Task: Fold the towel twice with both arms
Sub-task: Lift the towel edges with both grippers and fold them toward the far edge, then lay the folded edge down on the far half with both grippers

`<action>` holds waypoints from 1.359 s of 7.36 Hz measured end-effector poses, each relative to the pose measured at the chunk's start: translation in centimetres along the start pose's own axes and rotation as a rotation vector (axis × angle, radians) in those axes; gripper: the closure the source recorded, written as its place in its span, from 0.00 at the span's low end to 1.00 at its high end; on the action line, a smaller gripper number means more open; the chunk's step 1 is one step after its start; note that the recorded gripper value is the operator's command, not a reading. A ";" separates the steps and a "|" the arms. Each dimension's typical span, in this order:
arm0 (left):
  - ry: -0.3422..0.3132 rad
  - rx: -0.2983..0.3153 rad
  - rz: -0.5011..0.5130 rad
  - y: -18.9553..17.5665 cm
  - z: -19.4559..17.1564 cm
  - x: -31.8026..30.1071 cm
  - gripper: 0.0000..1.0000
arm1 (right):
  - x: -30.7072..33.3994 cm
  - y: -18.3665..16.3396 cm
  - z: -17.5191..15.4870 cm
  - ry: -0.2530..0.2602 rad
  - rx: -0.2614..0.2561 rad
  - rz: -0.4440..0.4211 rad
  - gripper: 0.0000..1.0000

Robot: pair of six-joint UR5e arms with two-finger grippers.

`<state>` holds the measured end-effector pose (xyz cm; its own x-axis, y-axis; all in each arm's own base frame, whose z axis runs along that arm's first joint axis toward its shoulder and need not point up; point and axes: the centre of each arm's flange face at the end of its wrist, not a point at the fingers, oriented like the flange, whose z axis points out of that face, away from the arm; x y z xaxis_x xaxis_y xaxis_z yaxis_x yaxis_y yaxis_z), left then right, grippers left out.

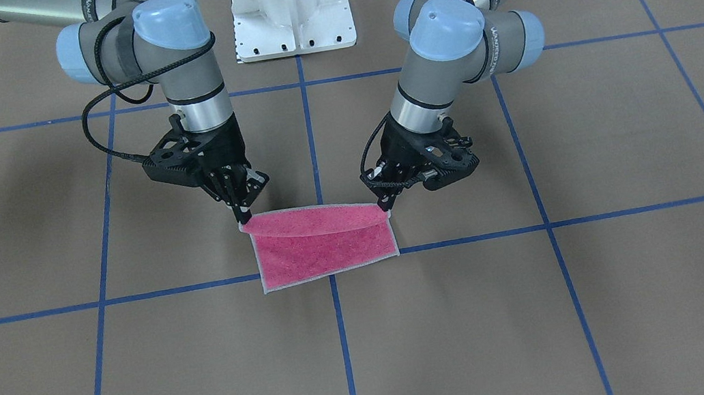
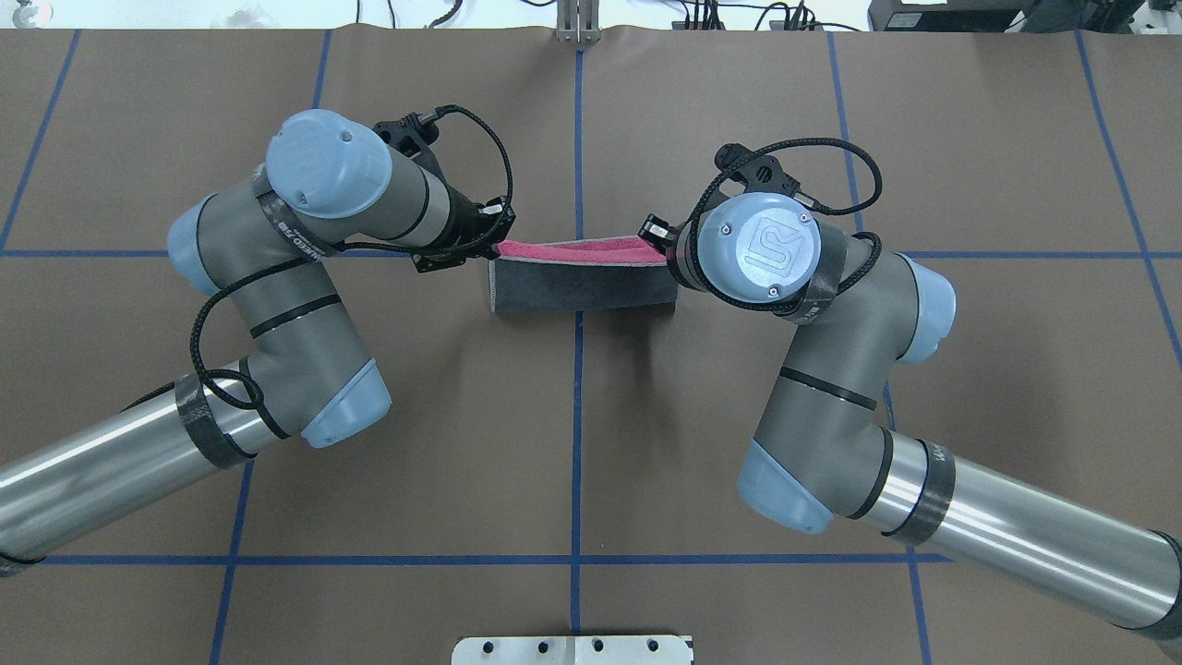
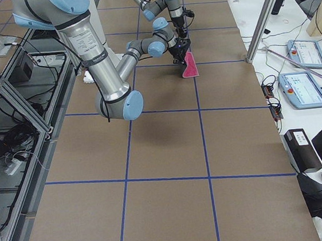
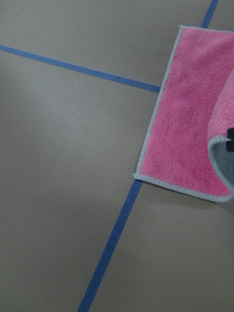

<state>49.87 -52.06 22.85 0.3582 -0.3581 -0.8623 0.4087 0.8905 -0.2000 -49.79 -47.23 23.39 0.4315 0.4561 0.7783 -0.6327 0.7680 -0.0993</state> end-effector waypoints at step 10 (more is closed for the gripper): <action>-0.058 0.011 0.000 -1.5 3.7 0.3 1.00 | -2.3 -1.1 5.0 0.013 0.016 -0.014 1.00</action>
<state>52.48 -54.53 24.64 0.4063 -0.3742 -0.8336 0.4181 0.8873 -0.1945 -53.31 -51.34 24.75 0.4485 0.4513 0.7715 -0.6370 0.7669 -0.0783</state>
